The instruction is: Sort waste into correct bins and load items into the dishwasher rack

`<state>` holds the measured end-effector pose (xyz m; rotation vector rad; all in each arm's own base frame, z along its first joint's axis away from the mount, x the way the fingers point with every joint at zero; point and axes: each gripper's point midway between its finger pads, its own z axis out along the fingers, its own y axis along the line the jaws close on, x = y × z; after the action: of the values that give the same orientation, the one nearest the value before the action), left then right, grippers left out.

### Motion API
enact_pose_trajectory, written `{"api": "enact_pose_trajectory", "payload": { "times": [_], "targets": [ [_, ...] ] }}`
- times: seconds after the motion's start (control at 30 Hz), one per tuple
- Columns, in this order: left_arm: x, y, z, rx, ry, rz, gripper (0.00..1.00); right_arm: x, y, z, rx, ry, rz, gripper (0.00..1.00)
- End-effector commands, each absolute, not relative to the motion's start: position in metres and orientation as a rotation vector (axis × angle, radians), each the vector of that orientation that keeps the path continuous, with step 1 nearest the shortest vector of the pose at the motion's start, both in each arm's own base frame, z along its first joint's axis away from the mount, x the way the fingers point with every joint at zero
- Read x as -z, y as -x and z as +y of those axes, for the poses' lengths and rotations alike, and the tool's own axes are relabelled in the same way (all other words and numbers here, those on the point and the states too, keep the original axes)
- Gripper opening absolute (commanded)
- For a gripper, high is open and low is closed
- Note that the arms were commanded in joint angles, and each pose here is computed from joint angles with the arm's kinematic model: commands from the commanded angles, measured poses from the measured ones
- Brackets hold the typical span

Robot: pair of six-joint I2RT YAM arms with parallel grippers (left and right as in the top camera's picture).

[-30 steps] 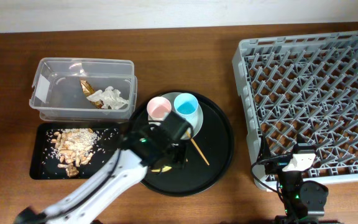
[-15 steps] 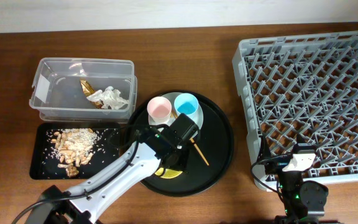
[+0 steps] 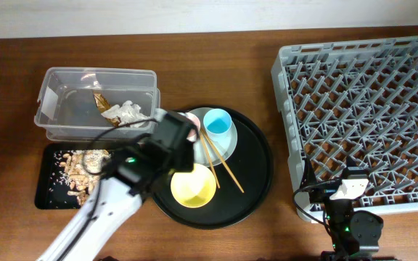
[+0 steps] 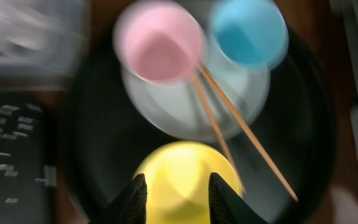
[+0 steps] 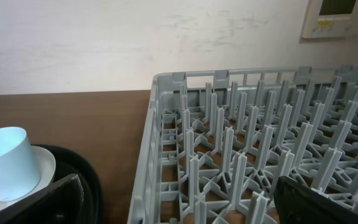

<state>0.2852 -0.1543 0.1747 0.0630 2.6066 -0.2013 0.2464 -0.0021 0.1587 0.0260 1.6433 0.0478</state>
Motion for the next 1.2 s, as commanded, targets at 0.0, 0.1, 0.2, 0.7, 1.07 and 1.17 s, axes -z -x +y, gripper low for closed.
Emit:
{"api": "enact_pose_trajectory", "payload": {
  "times": [0.0, 0.1, 0.2, 0.7, 1.07, 1.17],
  "targets": [
    [-0.202, -0.301, -0.096, 0.034, 0.139, 2.491, 0.47, -0.156, -0.246, -0.001, -0.049, -0.025, 1.648, 0.99],
    [-0.207, -0.299, -0.055, -0.100, 0.260, 2.470, 0.69, -0.156, -0.246, -0.002, -0.049, -0.026, 1.648, 0.99],
    [-0.204, -0.294, -0.038, -0.147, 0.314, 2.490, 0.99, -0.156, -0.246, -0.002, -0.049, -0.026, 1.648, 0.99],
    [-0.204, -0.295, -0.037, -0.149, 0.319, 2.490, 0.99, -0.156, -0.246, -0.001, -0.049, -0.025, 1.648, 0.98],
    [-0.204, -0.295, -0.037, -0.148, 0.319, 2.489, 0.99, -0.156, -0.246, -0.001, -0.049, -0.025, 1.648, 0.99],
    [-0.204, -0.295, -0.037, -0.148, 0.319, 2.489, 0.99, -0.156, -0.246, -0.002, -0.047, -0.026, 1.646, 0.99]
  ]
}}
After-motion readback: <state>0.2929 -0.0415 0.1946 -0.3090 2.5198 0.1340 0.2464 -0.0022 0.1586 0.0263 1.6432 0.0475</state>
